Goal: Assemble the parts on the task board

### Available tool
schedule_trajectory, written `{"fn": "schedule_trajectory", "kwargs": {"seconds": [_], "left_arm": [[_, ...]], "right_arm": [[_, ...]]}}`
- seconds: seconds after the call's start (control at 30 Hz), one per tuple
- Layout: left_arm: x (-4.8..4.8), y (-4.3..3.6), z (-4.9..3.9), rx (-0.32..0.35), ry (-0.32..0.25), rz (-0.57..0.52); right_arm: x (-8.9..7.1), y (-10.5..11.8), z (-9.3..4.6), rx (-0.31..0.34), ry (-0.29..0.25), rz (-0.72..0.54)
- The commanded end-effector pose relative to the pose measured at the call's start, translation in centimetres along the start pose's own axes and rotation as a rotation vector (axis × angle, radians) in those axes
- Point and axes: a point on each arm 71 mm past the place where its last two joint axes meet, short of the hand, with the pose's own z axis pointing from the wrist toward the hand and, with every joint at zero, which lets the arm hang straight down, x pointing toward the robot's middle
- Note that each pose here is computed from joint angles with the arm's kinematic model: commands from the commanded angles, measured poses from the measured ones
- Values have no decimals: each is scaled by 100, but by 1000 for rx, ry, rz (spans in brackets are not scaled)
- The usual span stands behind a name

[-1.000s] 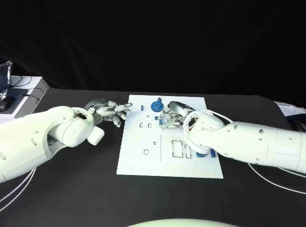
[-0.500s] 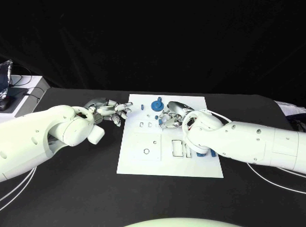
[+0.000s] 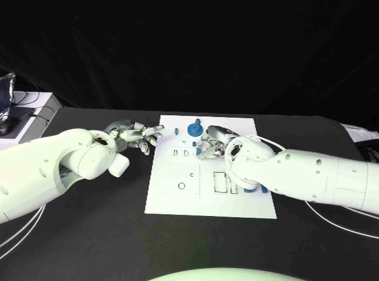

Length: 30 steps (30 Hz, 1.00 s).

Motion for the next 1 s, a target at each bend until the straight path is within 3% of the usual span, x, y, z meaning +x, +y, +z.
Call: {"fn": "schedule_trajectory", "kwargs": {"seconds": [0.03,1.0], "left_arm": [[7,-12,-1,10,7,5],[2,2,5,-2,20,19]], "right_arm": [[11,5,0,-5,6,-20],[-7,15,-2,-40,-15,-13]]}}
